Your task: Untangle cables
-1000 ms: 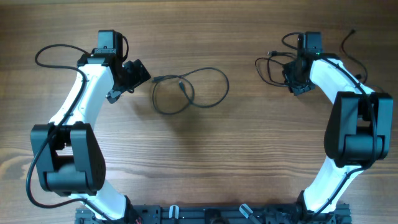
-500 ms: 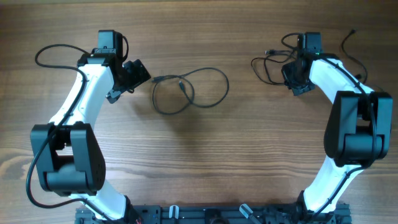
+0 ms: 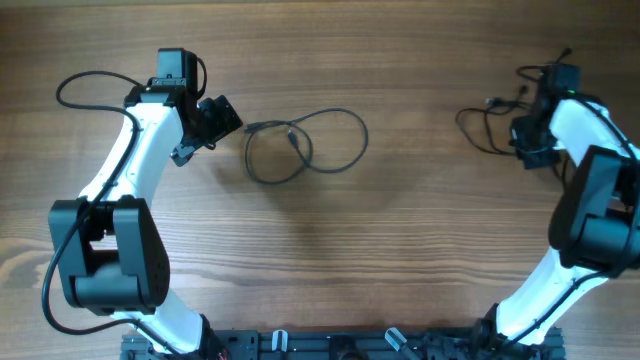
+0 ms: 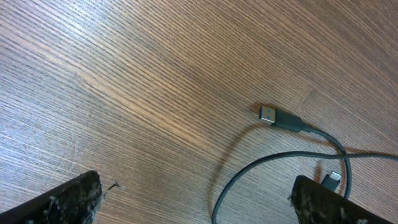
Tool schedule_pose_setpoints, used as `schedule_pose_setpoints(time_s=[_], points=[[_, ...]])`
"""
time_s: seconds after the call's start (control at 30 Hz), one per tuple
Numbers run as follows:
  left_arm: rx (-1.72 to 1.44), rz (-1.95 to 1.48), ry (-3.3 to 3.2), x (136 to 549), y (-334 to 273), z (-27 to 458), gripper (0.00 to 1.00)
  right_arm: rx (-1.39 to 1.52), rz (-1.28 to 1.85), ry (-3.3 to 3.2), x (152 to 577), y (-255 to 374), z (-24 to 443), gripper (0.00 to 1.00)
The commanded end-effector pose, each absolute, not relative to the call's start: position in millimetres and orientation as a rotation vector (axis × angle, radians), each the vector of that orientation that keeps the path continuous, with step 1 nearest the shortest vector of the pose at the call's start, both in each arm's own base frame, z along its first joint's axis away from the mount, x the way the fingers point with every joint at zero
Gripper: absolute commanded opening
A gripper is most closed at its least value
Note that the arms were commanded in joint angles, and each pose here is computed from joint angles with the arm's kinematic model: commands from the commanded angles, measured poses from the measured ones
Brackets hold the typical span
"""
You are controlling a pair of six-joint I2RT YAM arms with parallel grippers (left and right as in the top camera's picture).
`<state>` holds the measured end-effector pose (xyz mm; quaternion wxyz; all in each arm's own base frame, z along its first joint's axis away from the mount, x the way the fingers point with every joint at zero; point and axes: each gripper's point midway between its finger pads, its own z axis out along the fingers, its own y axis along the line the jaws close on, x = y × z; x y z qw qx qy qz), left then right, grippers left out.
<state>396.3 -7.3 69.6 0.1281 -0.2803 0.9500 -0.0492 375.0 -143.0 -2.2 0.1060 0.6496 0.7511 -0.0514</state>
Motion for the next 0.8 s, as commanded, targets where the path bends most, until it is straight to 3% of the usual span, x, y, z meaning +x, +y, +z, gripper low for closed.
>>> schedule_pose_setpoints(time_s=[0.0,0.23,0.5,0.6,0.77], points=[[-0.841,-0.119,2.761,395.7,-3.9,65.8,1.00,1.921,-0.239,2.260,355.7,-158.5,-15.8,0.05],[-0.841,-0.119,2.761,395.7,-3.9,65.8,1.00,1.918,-0.259,2.263,348.5,-176.3,-15.4,0.06],[-0.841,-0.119,2.761,395.7,-3.9,65.8,1.00,2.055,-0.295,2.175,308.4,-237.7,-15.5,0.07],[-0.841,-0.119,2.761,395.7,-3.9,65.8,1.00,2.101,-0.280,2.122,300.8,-252.3,-15.5,0.11],[-0.841,-0.119,2.761,395.7,-3.9,65.8,1.00,1.904,0.076,2.307,333.8,-224.1,-17.7,0.05]])
